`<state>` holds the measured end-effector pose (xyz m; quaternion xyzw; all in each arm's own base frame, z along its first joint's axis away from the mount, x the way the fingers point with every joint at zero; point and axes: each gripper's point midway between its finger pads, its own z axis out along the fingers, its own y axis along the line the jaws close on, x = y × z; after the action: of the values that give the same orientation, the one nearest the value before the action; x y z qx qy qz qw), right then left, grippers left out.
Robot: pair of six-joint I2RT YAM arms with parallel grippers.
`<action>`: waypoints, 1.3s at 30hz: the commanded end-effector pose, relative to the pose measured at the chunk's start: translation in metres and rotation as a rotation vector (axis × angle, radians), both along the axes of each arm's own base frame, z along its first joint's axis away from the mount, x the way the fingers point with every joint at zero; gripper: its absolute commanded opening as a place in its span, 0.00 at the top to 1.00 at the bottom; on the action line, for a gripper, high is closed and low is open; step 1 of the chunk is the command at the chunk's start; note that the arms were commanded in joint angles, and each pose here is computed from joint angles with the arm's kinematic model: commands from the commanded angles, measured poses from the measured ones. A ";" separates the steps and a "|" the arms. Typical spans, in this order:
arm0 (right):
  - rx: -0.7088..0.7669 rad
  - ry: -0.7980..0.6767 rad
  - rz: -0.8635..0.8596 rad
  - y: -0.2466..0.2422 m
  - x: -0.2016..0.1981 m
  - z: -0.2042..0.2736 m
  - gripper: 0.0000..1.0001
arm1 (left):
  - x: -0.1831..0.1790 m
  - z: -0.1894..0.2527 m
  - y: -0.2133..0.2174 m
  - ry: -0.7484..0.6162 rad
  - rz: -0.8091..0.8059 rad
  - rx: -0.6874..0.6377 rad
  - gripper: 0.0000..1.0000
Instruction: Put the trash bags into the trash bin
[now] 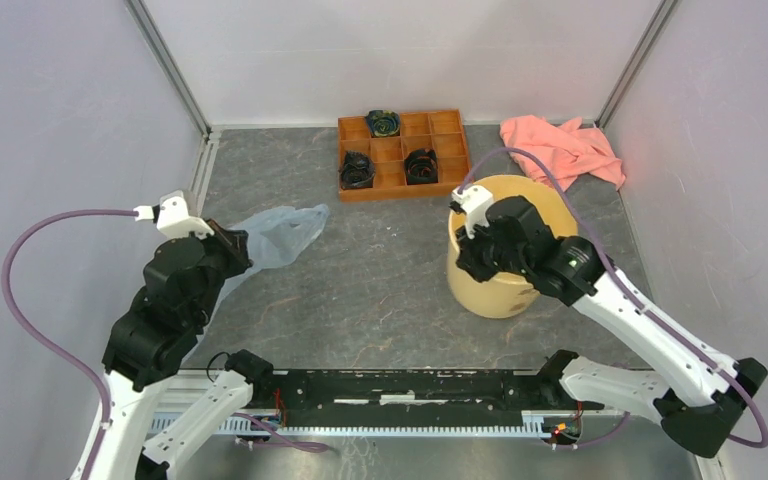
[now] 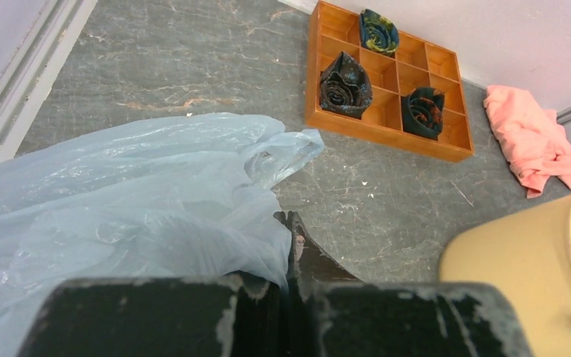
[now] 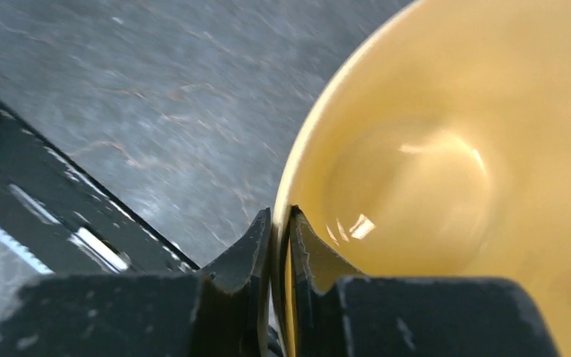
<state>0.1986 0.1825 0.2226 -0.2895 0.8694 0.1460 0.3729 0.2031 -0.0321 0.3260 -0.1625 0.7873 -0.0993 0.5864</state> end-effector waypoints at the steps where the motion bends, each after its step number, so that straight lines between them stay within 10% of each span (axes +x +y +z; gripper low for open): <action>1: 0.269 0.026 0.261 0.078 -0.012 0.024 0.95 | -0.010 0.027 0.004 -0.071 0.003 -0.043 0.98; 23: 0.227 0.041 0.681 0.204 -0.115 0.010 0.89 | -0.011 0.081 0.008 -0.157 0.014 -0.074 0.98; 39: 0.411 -0.358 0.364 0.176 -0.049 0.146 0.14 | -0.011 0.138 0.004 -0.298 -0.016 -0.123 0.98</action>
<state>0.1210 0.3643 0.3074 -0.4485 0.7003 0.3326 0.4449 0.1905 -0.0268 0.4241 -0.1843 0.7206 -0.1568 0.6497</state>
